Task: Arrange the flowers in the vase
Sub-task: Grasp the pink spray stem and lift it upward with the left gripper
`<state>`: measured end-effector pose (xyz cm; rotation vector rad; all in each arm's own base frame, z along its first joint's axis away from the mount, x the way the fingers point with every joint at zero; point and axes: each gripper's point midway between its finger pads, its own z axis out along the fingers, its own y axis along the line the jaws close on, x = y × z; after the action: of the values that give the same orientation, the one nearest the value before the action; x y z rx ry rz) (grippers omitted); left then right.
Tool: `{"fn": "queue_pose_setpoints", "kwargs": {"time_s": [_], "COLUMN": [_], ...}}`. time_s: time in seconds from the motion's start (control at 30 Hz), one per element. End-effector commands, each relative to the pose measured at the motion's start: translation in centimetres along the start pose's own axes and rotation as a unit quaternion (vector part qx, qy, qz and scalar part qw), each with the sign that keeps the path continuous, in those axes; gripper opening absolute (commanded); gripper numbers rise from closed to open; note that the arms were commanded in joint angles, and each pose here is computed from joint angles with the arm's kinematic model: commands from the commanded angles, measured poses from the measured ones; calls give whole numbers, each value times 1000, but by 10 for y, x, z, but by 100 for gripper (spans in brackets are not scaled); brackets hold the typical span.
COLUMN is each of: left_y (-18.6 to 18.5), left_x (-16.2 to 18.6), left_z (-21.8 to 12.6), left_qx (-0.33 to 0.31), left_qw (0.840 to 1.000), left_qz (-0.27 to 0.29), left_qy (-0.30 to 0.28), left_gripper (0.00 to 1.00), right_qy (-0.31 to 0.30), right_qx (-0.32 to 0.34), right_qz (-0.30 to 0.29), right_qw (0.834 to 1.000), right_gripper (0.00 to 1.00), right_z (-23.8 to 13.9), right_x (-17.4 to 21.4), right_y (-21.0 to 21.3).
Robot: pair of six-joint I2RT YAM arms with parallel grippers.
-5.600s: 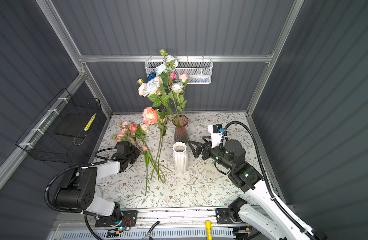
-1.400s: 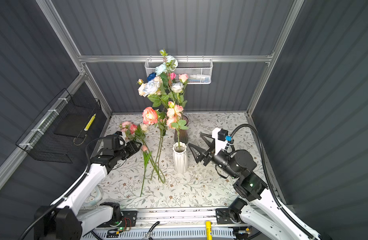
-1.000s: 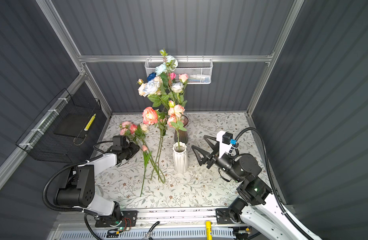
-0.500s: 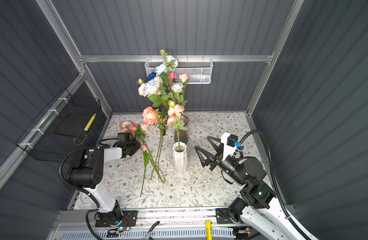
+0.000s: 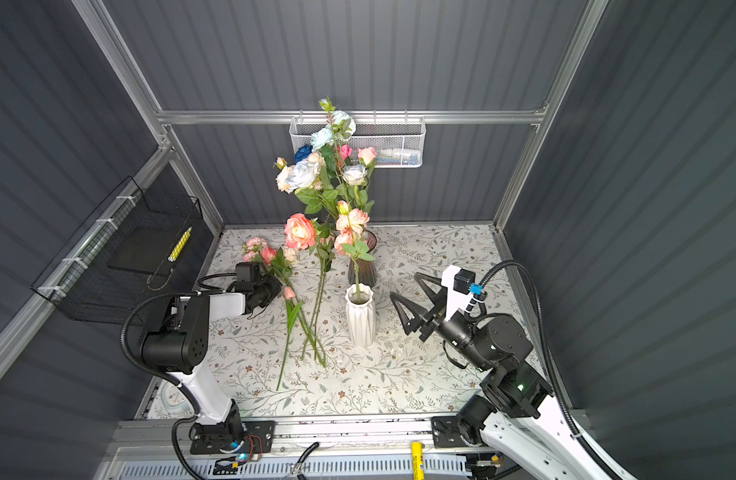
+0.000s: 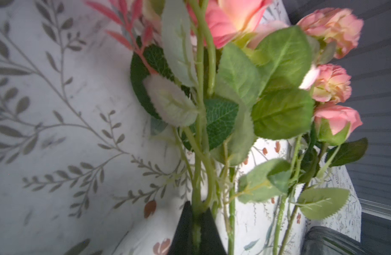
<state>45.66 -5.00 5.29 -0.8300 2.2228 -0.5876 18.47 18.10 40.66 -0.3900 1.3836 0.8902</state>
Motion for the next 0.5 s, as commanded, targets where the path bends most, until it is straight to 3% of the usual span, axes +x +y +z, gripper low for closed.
{"fn": "queue_pose_setpoints", "kwargs": {"time_s": [0.0, 0.2, 0.47], "left_y": [-36, -63, -127], "left_x": [-41, -75, -101], "left_z": [-30, -81, -160], "left_qx": [32, 44, 57], "left_qw": [997, 983, 942], "left_qz": [41, 102, 215], "left_qy": [-64, -145, -252], "left_gripper": [0, 0, 0], "right_qy": [-10, -13, -16], "right_qx": [3, 0, -3], "right_qz": [-3, -2, 1], "right_qw": [1000, 1000, 1000], "right_gripper": [86, 86, 86], "right_z": [-3, -4, -1], "right_x": [-3, -5, -7], "right_y": [-1, 0, 1]}}
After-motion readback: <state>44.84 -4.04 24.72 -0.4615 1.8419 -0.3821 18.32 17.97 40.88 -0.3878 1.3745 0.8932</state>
